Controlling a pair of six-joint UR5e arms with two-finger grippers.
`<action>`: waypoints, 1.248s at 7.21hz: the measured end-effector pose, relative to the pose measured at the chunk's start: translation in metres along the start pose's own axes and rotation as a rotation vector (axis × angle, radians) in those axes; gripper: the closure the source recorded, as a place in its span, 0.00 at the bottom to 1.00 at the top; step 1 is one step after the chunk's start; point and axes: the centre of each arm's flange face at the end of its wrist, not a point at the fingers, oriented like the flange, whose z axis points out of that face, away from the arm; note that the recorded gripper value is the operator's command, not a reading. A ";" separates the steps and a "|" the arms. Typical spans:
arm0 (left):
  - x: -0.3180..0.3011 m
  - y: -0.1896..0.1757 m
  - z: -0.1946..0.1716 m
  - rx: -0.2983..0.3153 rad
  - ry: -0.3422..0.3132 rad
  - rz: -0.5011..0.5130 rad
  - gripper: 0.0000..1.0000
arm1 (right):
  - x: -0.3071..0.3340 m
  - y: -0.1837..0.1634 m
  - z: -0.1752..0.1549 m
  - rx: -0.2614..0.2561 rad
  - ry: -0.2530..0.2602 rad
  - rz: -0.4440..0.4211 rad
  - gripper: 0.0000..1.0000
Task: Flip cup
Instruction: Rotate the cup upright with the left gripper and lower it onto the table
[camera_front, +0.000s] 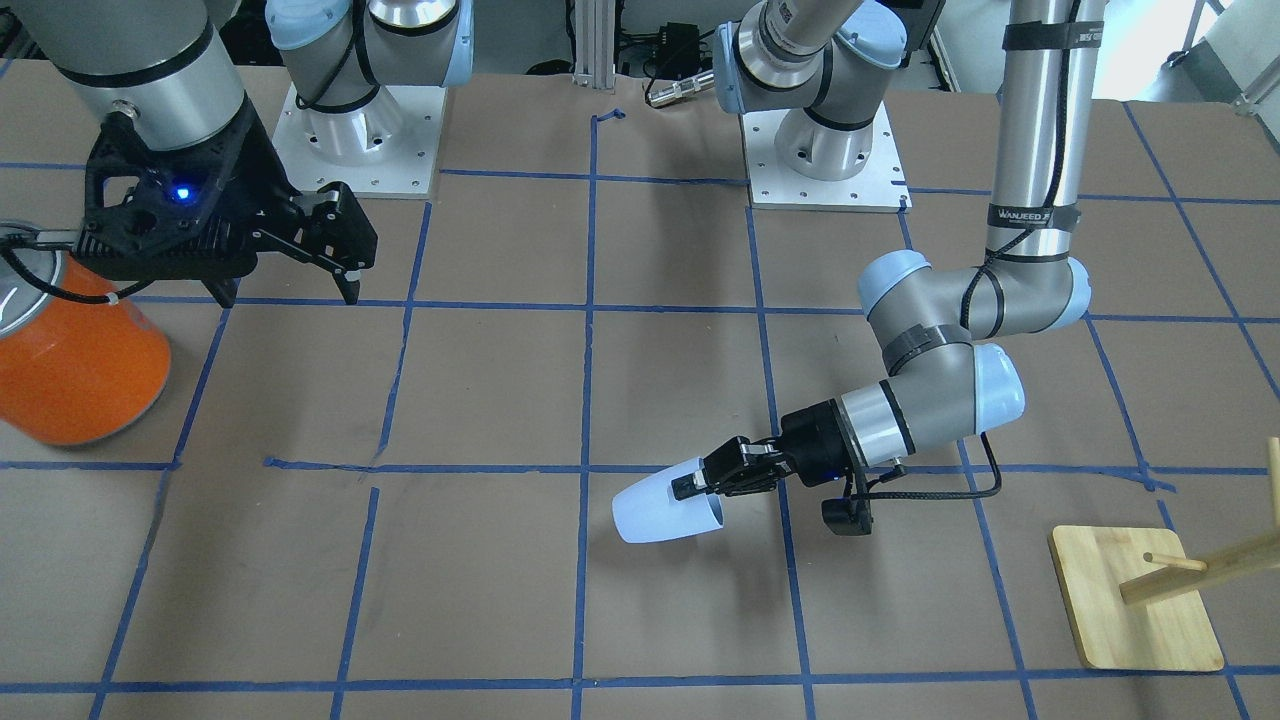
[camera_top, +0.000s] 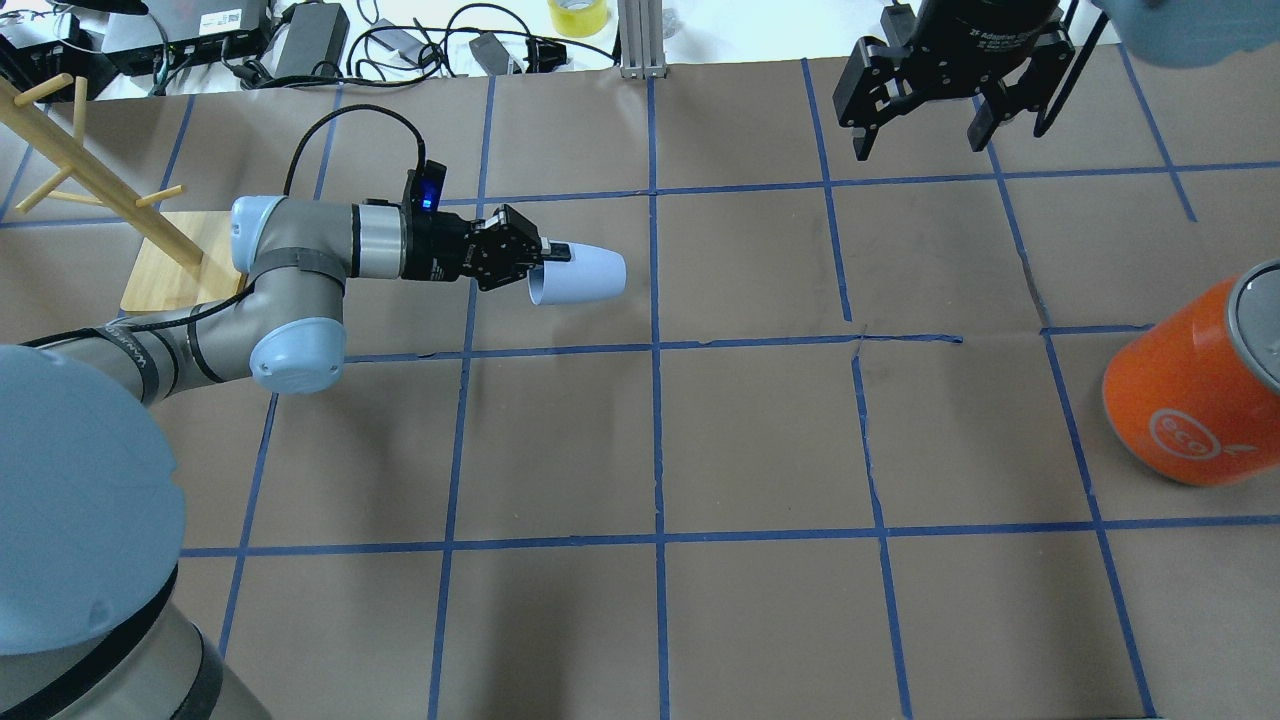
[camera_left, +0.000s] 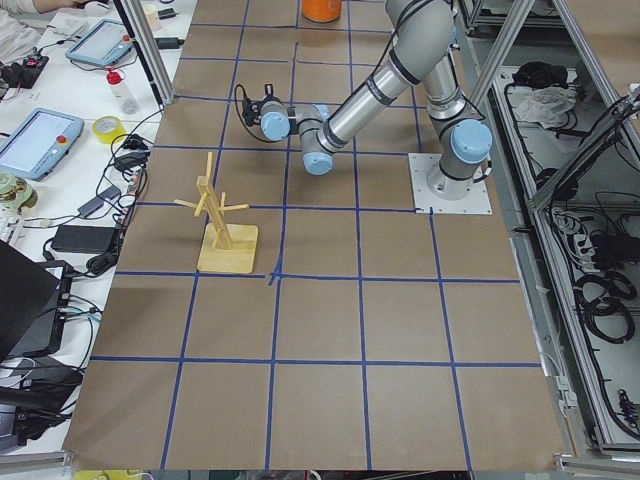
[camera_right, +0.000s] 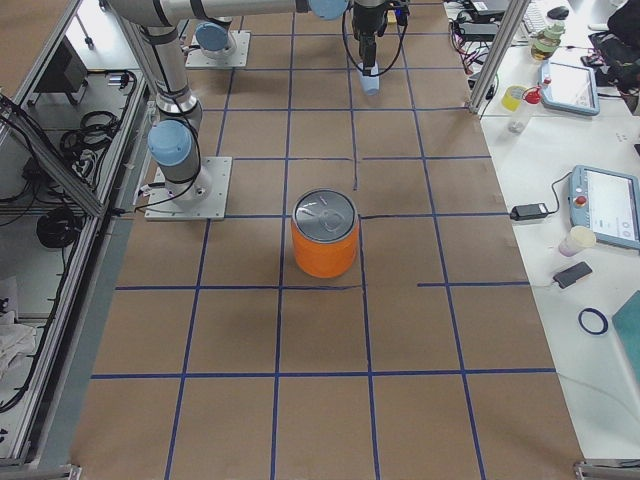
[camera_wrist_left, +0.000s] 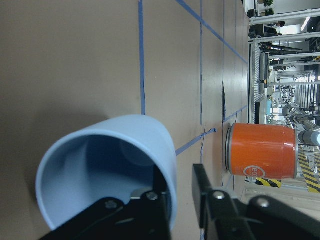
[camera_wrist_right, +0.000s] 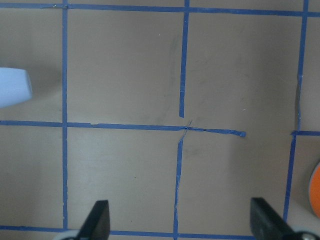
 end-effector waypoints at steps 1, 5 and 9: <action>0.026 -0.011 -0.008 0.037 -0.026 -0.034 1.00 | 0.000 0.000 0.000 0.000 0.000 0.001 0.00; 0.073 -0.031 -0.029 0.215 -0.399 -0.022 1.00 | -0.001 0.000 0.000 0.000 -0.006 0.003 0.00; 0.085 -0.035 -0.064 0.099 -0.929 0.197 1.00 | -0.001 0.000 0.000 0.000 -0.008 0.003 0.00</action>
